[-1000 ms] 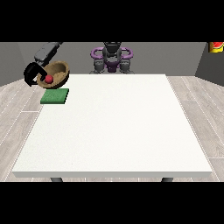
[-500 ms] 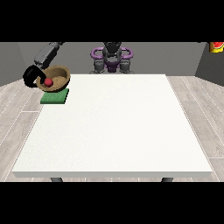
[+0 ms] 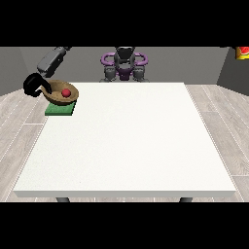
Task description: Pick the cup and pour the ball into the bowl, then pick the bowl and place it on the pad
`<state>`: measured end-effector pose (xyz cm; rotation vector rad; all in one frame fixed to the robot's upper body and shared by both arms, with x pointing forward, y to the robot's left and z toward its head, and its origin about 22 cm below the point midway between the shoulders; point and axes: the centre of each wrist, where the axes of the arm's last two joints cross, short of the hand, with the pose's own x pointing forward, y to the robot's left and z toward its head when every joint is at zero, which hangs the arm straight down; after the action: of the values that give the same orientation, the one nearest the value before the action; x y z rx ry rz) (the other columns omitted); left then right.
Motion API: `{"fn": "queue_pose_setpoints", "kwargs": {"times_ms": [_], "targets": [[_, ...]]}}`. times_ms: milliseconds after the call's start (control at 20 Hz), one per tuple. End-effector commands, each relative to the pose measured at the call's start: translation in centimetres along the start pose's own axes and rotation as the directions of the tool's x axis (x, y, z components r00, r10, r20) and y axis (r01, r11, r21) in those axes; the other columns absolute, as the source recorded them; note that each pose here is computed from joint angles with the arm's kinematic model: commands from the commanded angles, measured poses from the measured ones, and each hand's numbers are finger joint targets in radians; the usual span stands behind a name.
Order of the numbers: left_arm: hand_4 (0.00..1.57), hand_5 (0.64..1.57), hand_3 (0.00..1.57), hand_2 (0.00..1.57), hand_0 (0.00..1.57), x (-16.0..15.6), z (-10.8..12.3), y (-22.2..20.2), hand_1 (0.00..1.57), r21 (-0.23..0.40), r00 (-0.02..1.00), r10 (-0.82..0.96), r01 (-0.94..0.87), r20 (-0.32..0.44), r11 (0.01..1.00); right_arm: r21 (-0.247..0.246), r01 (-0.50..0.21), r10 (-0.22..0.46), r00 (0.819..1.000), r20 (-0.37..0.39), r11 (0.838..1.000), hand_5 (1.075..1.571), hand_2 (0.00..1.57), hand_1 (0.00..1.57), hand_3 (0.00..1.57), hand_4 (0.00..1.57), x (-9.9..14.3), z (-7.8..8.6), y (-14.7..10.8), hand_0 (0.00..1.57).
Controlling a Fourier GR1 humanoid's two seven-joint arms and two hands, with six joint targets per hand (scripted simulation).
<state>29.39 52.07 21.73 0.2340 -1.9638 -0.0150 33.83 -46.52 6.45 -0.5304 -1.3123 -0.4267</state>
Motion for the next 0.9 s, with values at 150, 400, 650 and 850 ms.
{"fn": "queue_pose_setpoints", "kwargs": {"times_ms": [150,400,650,850], "targets": [[1.19,1.565,0.0,0.0,0.0,1.7,0.1,1.0,0.0,-0.021,1.0,0.008,-0.007,0.019,1.0,-0.029,0.083,-0.083,0.996,0.021,0.996,1.534,1.38,1.43,0.67,0.0,-1.6,0.0,0.2,1.43],[1.19,1.568,0.0,0.0,0.0,2.2,0.0,1.7,0.0,0.018,0.997,-0.016,0.014,0.079,1.0,0.026,-0.018,0.017,0.998,0.055,1.0,1.469,0.69,0.64,1.01,0.0,1.2,-0.6,-0.4,0.64],[1.21,1.569,0.0,0.0,0.0,-0.9,-0.2,-1.6,0.0,-0.028,1.0,-0.01,0.01,0.004,1.0,0.085,-0.147,0.147,0.989,0.014,0.985,1.407,0.0,0.0,0.0,0.0,0.8,-0.3,2.8,0.0],[1.19,1.569,0.0,0.0,0.0,-0.9,-0.7,-4.4,0.0,-0.062,1.0,0.006,-0.007,-0.021,0.998,0.068,-0.159,0.16,0.987,-0.003,0.985,1.4,0.0,0.0,0.0,0.0,3.2,-1.1,-0.6,0.0]]}}
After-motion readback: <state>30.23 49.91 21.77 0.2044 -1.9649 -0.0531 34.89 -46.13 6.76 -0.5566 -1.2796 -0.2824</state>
